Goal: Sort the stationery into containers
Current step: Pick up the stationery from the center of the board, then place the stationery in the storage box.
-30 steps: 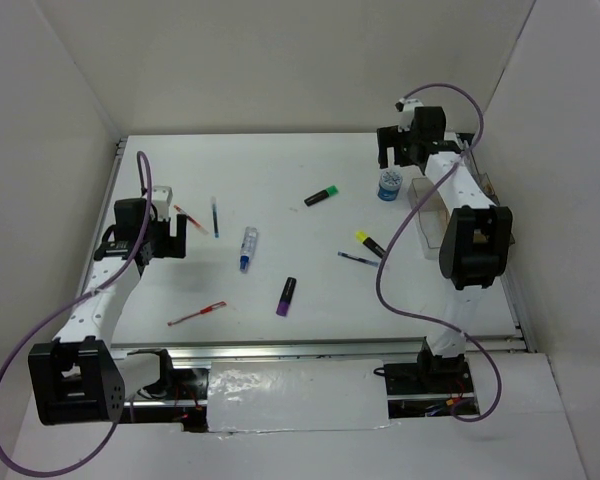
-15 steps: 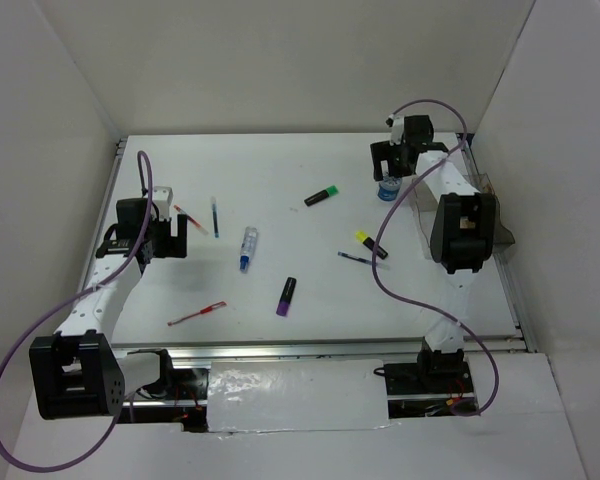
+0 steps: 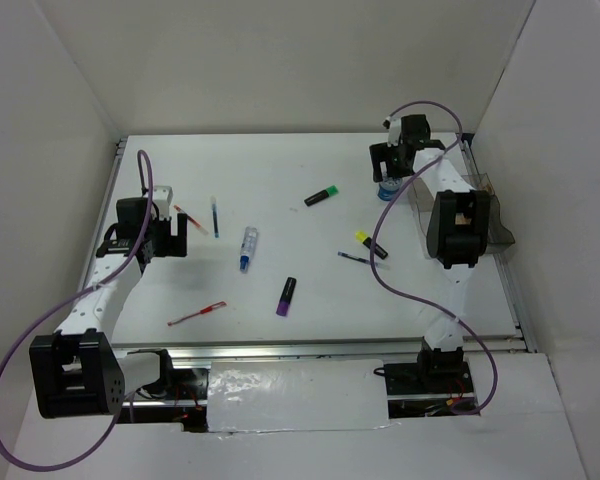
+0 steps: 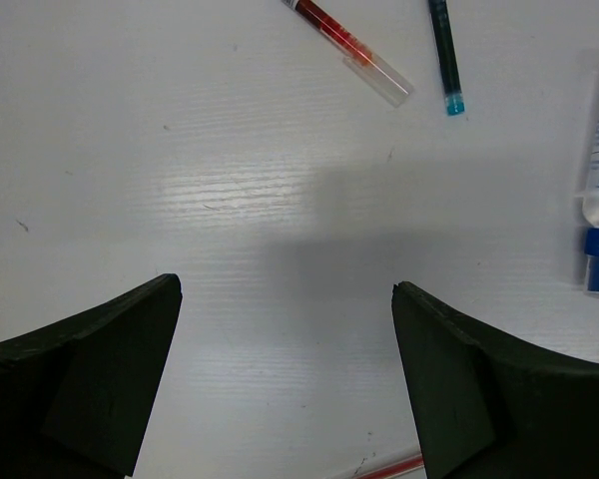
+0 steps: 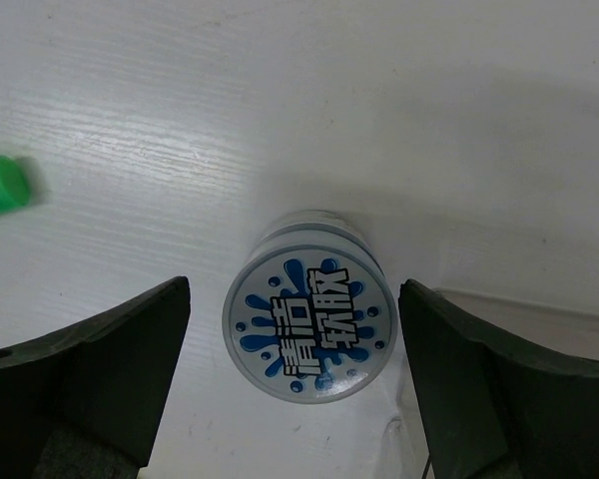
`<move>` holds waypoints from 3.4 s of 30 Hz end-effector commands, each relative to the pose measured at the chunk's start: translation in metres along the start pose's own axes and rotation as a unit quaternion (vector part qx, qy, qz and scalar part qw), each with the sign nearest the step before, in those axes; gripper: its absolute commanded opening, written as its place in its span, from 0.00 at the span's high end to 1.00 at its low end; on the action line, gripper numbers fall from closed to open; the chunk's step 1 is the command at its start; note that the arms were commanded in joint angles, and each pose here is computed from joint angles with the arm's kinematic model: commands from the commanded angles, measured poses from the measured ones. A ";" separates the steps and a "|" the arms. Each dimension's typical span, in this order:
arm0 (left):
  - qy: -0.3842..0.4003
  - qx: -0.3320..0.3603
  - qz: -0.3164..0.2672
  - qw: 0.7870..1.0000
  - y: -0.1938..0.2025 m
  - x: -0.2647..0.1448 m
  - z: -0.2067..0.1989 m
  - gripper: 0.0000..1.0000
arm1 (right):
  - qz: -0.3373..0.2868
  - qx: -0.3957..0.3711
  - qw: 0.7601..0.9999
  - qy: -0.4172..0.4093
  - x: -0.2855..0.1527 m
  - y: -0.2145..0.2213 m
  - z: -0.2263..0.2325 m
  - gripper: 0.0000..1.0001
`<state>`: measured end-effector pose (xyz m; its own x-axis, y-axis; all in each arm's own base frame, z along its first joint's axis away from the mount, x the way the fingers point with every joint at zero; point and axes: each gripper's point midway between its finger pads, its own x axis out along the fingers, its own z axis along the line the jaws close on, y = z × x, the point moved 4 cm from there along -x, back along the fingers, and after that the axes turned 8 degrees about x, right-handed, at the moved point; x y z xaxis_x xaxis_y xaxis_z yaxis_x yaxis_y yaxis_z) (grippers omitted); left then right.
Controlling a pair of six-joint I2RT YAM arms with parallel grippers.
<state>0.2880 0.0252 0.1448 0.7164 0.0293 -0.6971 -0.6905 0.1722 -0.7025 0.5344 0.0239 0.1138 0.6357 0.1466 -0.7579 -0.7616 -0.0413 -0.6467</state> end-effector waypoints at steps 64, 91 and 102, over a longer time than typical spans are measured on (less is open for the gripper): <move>0.004 -0.004 -0.027 1.000 -0.013 0.002 -0.001 0.01 | -0.054 -0.001 0.999 0.001 -0.231 0.021 -0.041 0.88; 0.010 -0.003 -0.035 0.999 -0.015 -0.001 -0.003 0.01 | -0.062 0.006 0.952 0.301 -0.236 0.083 -0.200 0.98; 0.009 -0.003 -0.039 0.999 -0.015 -0.003 -0.003 0.01 | -0.052 -0.002 0.951 0.305 -0.208 0.091 -0.208 0.99</move>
<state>0.2926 0.0227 0.1462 0.7301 0.0108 -0.6832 -0.6743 0.1732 -0.7178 0.3430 -0.2067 0.1790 0.6104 -0.3972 -0.6854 -0.7494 -0.0091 -0.6621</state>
